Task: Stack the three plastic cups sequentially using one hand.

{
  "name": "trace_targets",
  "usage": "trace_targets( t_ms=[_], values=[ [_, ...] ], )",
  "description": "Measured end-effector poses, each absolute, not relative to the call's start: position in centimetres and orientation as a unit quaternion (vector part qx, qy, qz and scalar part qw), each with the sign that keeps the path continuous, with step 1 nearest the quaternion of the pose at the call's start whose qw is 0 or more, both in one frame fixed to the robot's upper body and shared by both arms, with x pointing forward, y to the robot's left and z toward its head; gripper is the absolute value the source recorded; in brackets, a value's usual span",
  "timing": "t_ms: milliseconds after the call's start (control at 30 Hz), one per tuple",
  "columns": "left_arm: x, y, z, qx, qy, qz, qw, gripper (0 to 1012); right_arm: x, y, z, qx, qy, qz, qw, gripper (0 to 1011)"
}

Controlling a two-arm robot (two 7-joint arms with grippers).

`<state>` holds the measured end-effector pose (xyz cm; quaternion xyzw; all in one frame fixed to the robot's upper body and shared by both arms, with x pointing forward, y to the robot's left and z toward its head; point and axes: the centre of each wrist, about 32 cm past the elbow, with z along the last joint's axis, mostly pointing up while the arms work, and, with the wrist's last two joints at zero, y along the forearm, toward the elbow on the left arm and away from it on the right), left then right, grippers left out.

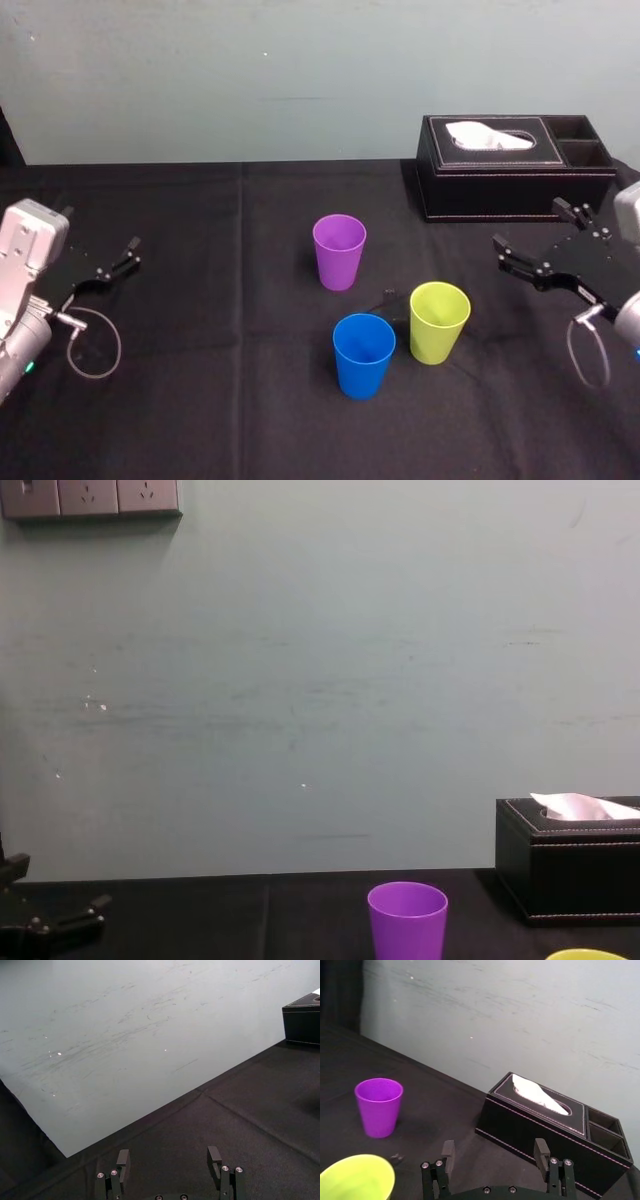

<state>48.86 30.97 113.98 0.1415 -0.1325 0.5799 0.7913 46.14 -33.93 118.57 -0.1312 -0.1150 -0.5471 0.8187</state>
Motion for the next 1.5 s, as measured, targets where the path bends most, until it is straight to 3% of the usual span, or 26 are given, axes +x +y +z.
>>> trace_targets(
  t_ms=[700, 1033, 1500],
  values=[
    [48.9, 31.0, 114.0, 0.141, -0.132, 0.580, 0.791, 1010, 42.7, -36.7, 121.5, -0.139, -0.074, -0.459, 0.875, 1004],
    [48.9, 31.0, 114.0, 0.142, -0.132, 0.580, 0.791, 1010, 40.9, -36.9, 121.0, -0.137, -0.039, -0.436, 0.889, 1004],
    [48.9, 31.0, 114.0, 0.141, -0.133, 0.580, 0.791, 1010, 39.6, -35.9, 118.7, -0.144, 0.000, -0.416, 0.898, 1004]
  ],
)
